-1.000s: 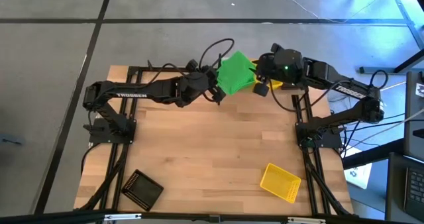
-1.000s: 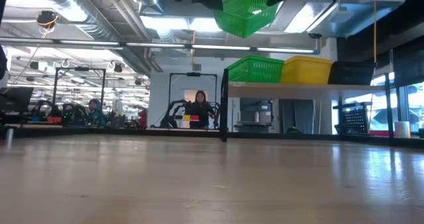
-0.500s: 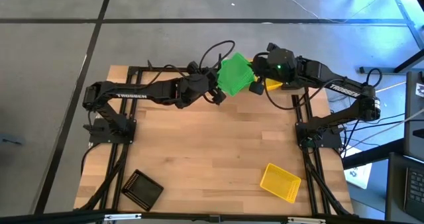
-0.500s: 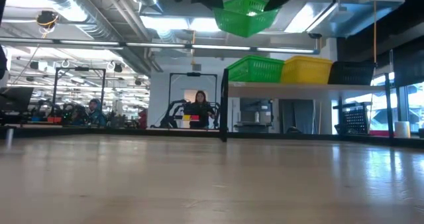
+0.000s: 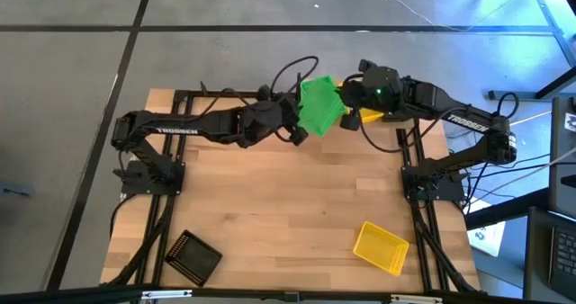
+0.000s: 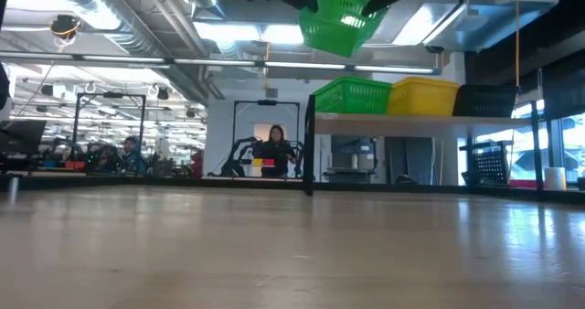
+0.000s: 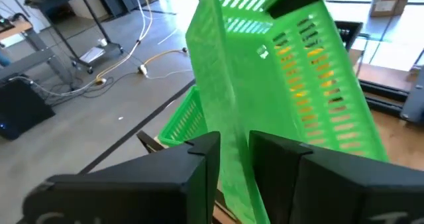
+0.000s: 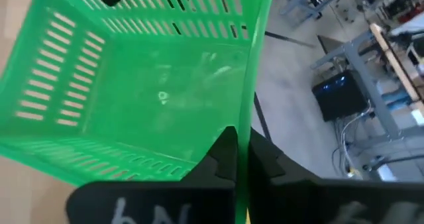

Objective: Stack baskets on shelf by color
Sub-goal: Stack the green bin on the green bins on the shelf

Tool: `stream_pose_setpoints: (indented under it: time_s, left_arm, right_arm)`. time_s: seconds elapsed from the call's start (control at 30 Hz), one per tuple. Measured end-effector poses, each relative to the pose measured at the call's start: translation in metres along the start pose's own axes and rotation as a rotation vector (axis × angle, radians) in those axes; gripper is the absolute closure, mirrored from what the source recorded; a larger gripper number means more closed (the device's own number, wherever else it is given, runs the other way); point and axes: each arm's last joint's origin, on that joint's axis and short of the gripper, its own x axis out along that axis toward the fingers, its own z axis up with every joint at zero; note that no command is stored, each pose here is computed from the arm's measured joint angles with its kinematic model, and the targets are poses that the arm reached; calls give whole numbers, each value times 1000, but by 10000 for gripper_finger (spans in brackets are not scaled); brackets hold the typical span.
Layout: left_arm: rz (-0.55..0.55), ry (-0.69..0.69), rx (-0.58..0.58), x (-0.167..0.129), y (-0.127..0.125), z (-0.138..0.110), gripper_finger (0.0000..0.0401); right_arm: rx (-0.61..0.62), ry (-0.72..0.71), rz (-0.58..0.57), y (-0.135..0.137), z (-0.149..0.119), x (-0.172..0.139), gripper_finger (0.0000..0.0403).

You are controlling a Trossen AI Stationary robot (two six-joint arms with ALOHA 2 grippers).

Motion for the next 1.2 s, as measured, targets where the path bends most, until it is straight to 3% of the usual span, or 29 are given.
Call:
stream_pose_setpoints:
  time_s: [0.33, 0.83, 0.97, 1.2]
  left_arm:
    - [-37, -18, -27, -20, -6, 6, 328]
    - [-64, -46, -62, -40, -2, 15, 324]
    - [-65, -41, -92, -40, -2, 15, 324]
    - [-65, -46, -98, -41, 0, 16, 324]
  right_arm:
    - [-88, 0, -49, -21, 0, -6, 403]
    - [-564, -124, 39, -46, -10, 2, 403]
    - [-563, -170, 76, -54, -15, 4, 403]
    - [-537, -109, 84, -62, -24, 16, 403]
